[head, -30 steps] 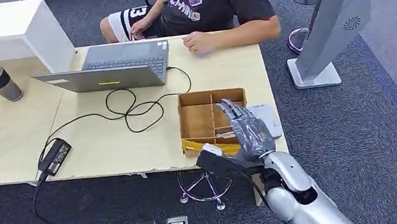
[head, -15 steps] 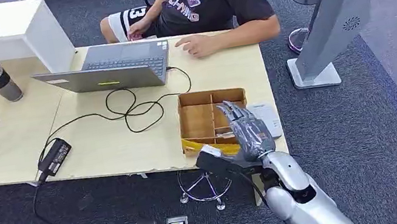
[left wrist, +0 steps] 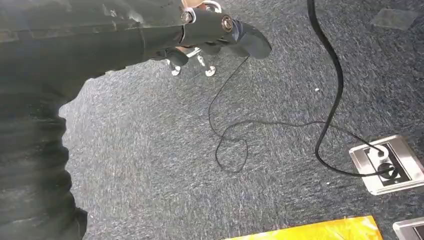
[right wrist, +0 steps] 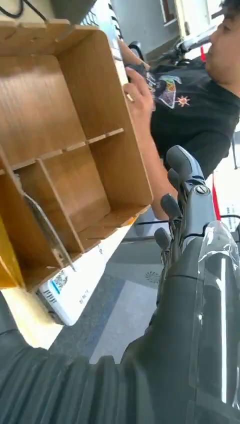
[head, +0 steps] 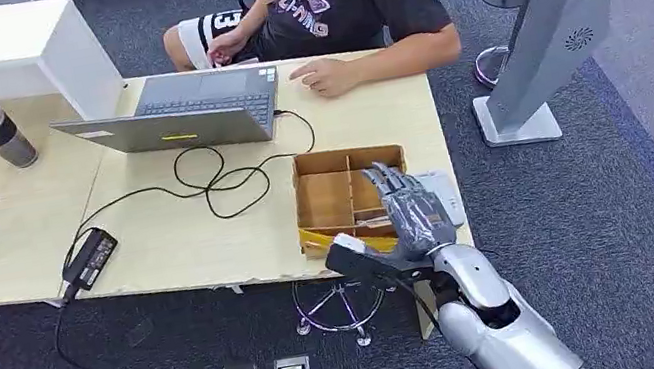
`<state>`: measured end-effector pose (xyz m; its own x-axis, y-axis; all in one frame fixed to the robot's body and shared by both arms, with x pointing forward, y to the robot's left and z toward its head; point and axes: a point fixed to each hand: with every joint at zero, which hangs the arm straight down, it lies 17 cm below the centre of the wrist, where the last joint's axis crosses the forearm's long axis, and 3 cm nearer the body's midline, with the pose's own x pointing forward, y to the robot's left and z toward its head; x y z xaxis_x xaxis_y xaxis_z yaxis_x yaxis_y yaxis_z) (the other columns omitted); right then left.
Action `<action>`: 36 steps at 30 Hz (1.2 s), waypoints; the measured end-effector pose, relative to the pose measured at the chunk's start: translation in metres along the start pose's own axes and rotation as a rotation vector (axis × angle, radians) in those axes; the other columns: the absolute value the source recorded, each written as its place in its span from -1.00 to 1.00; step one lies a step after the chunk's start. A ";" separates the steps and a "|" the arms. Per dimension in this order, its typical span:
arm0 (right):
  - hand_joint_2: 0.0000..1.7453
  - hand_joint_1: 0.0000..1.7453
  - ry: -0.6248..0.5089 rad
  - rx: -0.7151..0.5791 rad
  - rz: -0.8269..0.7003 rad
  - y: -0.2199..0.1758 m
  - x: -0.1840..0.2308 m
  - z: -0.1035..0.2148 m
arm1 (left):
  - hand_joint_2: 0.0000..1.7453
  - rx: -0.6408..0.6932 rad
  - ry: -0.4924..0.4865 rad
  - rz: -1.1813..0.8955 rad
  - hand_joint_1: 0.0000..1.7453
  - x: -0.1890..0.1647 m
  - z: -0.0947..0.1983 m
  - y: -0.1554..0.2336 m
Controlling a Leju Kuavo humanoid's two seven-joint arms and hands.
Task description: Pass the card to the sensor for recognition and then transmit it.
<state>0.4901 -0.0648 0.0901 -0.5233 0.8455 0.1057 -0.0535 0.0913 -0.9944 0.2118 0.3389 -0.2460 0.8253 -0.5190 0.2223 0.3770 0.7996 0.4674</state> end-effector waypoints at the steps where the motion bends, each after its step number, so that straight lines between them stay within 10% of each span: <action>1: 1.00 -1.00 0.001 -0.001 0.003 -0.001 -0.001 -0.001 | 1.00 0.000 -0.001 -0.001 -1.00 0.000 0.000 0.000; 36: 1.00 -1.00 0.013 0.047 0.021 0.018 -0.010 -0.004 | 1.00 0.001 -0.005 -0.008 -1.00 0.002 0.000 0.000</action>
<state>0.4976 -0.0692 0.0715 -0.5138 0.8538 0.0844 -0.0827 0.0486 -0.9954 0.2133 0.3384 -0.2455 0.8204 -0.5268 0.2225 0.3829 0.7950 0.4704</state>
